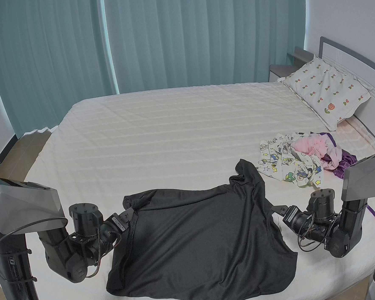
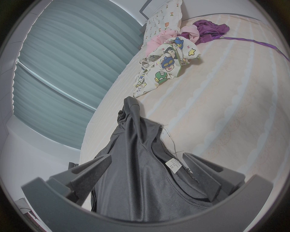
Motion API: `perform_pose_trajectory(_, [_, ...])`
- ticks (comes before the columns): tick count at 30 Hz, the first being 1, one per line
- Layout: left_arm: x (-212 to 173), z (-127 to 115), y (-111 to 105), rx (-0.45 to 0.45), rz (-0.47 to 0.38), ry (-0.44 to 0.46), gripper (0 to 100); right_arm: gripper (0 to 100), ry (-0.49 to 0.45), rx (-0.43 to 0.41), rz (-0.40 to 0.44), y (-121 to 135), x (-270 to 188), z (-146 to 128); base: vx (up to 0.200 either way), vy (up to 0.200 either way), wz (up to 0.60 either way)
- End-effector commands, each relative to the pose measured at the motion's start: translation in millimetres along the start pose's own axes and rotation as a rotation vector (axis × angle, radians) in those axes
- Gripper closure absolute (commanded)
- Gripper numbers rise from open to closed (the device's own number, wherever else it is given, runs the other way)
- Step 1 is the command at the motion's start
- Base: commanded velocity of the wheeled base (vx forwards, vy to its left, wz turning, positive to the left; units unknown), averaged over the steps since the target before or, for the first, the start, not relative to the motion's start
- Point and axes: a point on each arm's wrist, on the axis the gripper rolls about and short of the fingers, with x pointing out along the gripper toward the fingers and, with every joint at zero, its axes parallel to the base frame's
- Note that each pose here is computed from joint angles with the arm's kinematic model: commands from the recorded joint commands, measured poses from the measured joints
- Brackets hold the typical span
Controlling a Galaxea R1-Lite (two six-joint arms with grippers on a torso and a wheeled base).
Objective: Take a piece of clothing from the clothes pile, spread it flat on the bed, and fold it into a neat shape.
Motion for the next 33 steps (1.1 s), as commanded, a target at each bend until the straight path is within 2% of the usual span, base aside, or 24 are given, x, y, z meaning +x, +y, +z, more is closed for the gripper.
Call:
perform_pose_trajectory(1, [41,-5,-5,0.02,0.008,0.007,0,0,0.002,-0.001,-0.001,0,0,-1,0.0,0.0,0.0])
perform_pose_trajectory(5, [71,2,-18,0.025,0.02,0.019,0,0,0.002,0.001,-0.001,0,0,-1,0.0,0.0,0.0])
perform_pose_trajectory(10, [92,2,-23,0.055,0.028,0.029,0,0,0.006,0.0,-0.004,-1,0,-2,0.0,0.0,0.0])
perform_pose_trajectory(11, [104,-1,-22,0.098,0.03,0.033,0,0,0.008,0.0,-0.007,-2,-1,-2,0.0,0.0,0.0])
perform_pose_trajectory(14, [118,-5,-21,0.149,0.032,0.027,0,0,-0.004,-0.001,0.005,-2,-1,-2,0.0,0.0,0.0])
perform_pose_trajectory(17, [130,-9,-18,0.203,0.072,0.018,0,0,-0.006,-0.002,0.01,-2,-1,-2,0.0,0.0,0.0])
perform_pose_trajectory(18, [130,-9,-18,0.203,0.072,0.018,100,0,-0.006,-0.002,0.01,-2,-1,-2,0.0,0.0,0.0])
perform_pose_trajectory(20, [140,-10,-15,0.257,0.094,0.019,100,0,-0.008,-0.001,0.011,-2,-1,-2,0.0,0.0,0.0])
perform_pose_trajectory(23, [149,-5,-18,0.266,0.091,-0.008,100,0,-0.009,-0.001,0.008,-3,-1,-2,0.0,0.0,0.0])
perform_pose_trajectory(26, [167,15,-23,0.248,0.119,-0.132,100,0,-0.008,-0.001,0.008,-3,-1,-2,0.0,0.0,0.0])
perform_pose_trajectory(30, [189,41,-13,0.304,0.183,-0.248,100,0,-0.009,-0.001,0.008,-3,-1,-2,0.0,0.0,0.0])
perform_pose_trajectory(31, [189,41,-13,0.304,0.183,-0.248,100,0,-0.009,-0.001,0.008,-3,-1,-2,0.0,0.0,0.0])
perform_pose_trajectory(33, [198,71,-11,0.285,0.178,-0.341,100,0,-0.008,-0.001,0.008,-3,-1,-2,0.0,0.0,0.0])
